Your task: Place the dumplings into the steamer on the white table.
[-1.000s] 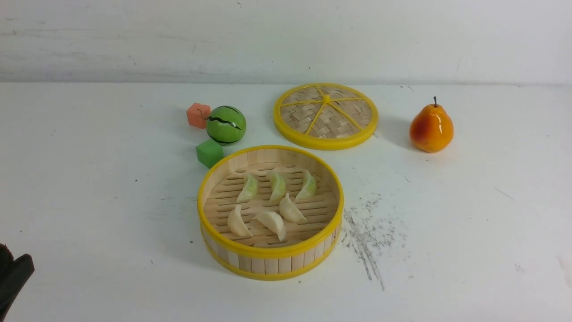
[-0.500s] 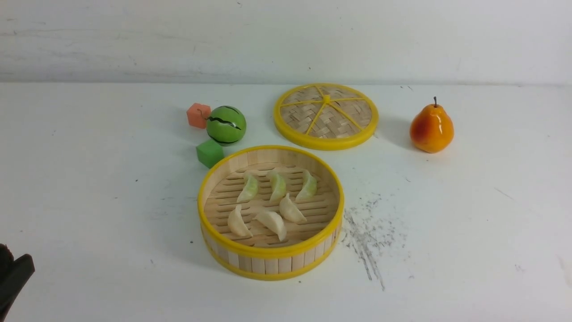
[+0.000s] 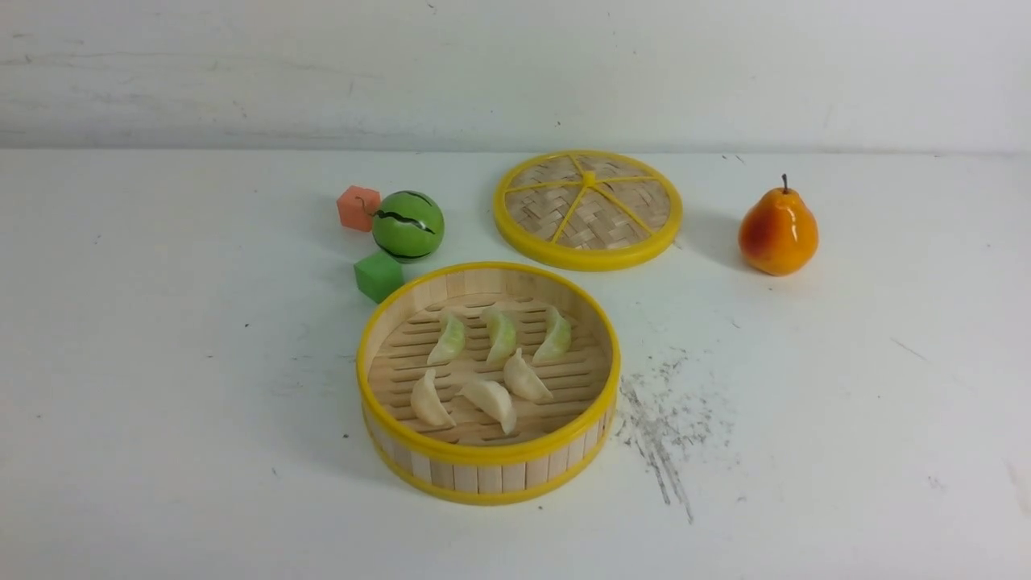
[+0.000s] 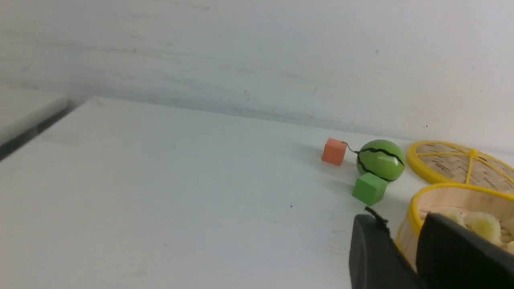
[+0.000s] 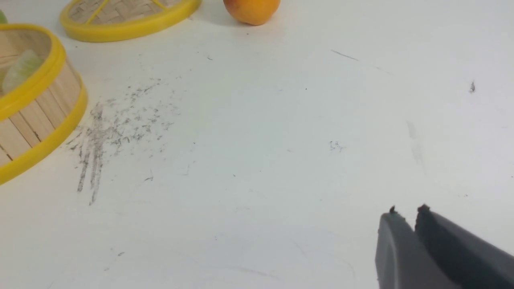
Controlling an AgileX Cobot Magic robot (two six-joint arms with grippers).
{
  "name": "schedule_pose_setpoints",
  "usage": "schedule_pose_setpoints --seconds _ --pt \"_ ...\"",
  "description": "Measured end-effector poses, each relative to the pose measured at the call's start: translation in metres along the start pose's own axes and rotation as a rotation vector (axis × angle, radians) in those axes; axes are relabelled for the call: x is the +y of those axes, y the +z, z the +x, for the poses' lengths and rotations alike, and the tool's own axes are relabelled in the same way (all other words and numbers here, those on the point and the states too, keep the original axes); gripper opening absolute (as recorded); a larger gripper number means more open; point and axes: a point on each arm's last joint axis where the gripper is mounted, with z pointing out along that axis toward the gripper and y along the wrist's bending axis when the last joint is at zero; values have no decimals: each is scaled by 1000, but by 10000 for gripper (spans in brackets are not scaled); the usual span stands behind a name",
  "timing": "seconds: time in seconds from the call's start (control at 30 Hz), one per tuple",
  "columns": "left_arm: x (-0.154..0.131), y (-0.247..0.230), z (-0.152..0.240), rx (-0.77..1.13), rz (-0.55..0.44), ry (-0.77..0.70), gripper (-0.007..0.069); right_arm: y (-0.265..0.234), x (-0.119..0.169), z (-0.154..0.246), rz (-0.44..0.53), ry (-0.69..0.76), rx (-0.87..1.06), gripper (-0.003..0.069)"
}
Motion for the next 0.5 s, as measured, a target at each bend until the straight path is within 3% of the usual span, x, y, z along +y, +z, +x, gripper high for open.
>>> schedule_pose_setpoints --seconds 0.1,0.17,0.2,0.5 --pt "-1 3 11 0 5 -30 96 0 0 0 0 0 0 73" --pt "-1 7 23 -10 32 -17 -1 0 0 0 0 0 0 73" --pt "-1 8 28 -12 39 -5 -14 0 0 0 0 0 0 73" --pt "4 10 60 184 11 -24 -15 0 0 0 0 0 0 84"
